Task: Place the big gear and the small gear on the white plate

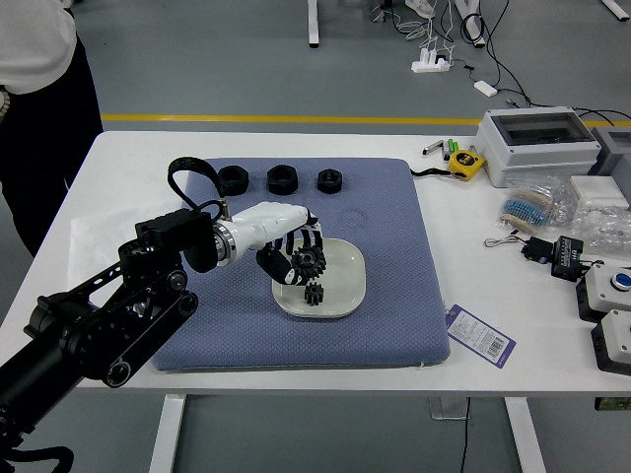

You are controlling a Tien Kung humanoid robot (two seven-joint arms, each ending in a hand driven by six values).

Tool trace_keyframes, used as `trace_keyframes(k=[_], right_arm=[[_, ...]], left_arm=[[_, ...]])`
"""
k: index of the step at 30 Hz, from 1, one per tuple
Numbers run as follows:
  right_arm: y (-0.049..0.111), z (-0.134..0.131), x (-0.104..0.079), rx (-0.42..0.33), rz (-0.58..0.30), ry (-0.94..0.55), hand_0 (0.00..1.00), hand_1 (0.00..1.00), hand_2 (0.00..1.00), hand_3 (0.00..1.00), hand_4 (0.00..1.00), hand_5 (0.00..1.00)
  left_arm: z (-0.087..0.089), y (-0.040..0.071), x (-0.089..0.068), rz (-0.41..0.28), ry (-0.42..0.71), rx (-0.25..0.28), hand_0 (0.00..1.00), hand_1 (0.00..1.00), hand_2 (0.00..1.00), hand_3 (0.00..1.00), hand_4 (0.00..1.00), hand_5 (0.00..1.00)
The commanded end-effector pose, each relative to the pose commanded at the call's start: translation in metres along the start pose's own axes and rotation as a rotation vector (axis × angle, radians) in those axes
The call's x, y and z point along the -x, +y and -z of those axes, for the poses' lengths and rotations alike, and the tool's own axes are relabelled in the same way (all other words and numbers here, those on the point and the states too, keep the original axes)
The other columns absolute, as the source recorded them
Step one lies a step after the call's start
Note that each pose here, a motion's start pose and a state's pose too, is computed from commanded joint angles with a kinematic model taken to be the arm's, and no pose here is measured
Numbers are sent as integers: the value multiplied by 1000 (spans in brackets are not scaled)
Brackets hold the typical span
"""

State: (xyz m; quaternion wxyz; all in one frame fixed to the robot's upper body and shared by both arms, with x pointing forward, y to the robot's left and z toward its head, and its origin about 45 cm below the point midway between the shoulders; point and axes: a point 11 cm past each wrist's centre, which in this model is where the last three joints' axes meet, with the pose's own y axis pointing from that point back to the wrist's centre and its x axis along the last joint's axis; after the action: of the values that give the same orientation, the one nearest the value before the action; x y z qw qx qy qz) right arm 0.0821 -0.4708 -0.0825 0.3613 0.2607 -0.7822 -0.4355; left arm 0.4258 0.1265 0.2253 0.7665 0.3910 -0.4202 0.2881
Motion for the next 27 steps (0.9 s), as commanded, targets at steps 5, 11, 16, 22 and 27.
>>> trace_keyframes(k=[5,11,16,22,27], right_arm=[[0,3,0,-5,1,3,653,658,728,575,836,678],[0,5,1,-9,2,7,653,657,728,575,836,678],[0,6,1,-10,2,6,653,658,727,574,836,678],[0,6,1,-13,2,2,653,657,727,575,836,678],[0,7,1,-14,2,3,652,657,726,575,836,678]], left_arm=[[-2,-8,-3,-29,-20,-15,374,479,521,554,728,2],[-2,-15,-6,-50,-20,-36,411,523,558,593,982,184],[-3,-18,-6,-49,-17,-40,471,622,677,724,998,300],[-3,-19,-4,-49,0,-35,597,687,736,774,998,356],[-1,-16,-8,-89,27,-19,721,763,795,803,998,394]])
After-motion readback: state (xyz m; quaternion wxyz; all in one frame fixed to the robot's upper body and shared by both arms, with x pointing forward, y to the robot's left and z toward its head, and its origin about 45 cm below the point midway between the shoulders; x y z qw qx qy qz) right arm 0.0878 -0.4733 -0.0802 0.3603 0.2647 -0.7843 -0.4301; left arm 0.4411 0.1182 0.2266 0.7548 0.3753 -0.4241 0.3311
